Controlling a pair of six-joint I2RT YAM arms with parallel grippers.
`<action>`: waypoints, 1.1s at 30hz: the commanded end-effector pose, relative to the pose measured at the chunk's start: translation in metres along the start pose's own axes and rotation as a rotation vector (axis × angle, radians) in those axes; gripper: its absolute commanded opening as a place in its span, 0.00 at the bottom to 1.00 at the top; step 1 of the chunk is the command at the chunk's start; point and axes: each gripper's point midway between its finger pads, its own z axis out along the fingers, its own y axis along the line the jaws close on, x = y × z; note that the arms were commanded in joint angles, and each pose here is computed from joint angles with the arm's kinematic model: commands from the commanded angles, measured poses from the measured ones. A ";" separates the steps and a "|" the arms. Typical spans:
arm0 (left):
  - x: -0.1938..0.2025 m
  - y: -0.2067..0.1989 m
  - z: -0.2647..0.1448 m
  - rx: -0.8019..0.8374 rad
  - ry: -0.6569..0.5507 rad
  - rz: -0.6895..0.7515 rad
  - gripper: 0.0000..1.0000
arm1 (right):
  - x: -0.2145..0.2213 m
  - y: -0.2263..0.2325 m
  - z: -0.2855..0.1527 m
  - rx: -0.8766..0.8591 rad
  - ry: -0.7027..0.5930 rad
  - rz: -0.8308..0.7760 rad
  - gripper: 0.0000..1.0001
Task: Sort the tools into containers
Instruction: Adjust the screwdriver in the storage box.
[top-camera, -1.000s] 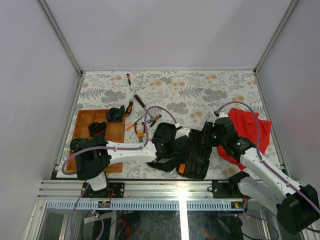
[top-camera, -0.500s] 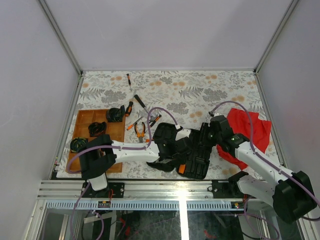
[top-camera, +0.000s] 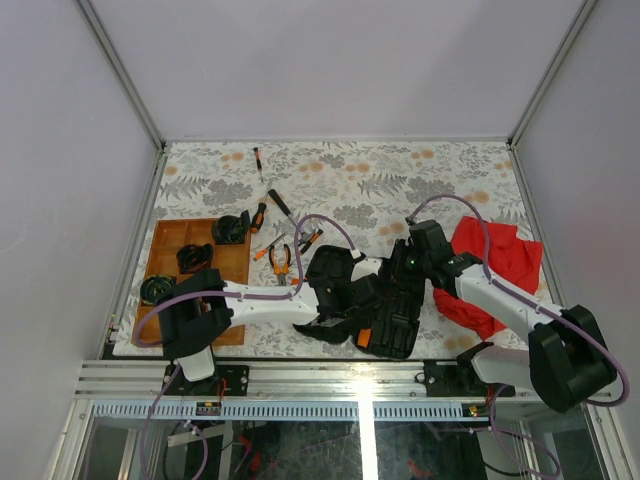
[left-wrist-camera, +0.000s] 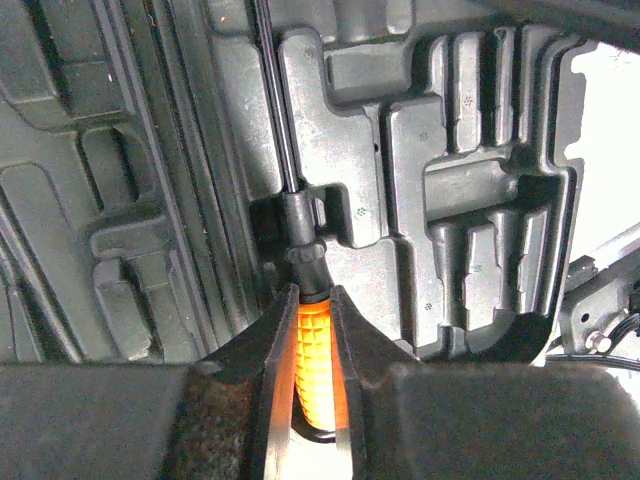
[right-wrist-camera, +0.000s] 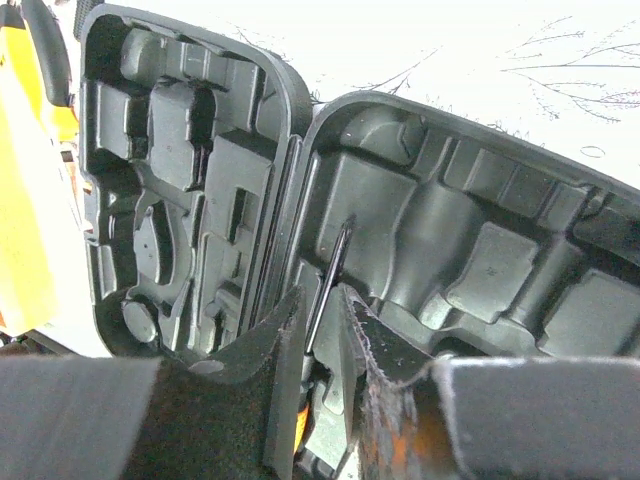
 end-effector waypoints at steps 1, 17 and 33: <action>0.010 0.003 0.007 -0.017 0.008 0.013 0.07 | -0.015 0.020 0.004 -0.064 -0.015 0.000 0.25; 0.011 0.004 0.009 -0.013 0.008 0.024 0.06 | -0.010 0.016 0.026 -0.046 0.042 0.017 0.18; 0.011 0.004 0.009 -0.014 0.011 0.026 0.04 | -0.004 0.006 0.034 0.001 0.079 0.022 0.13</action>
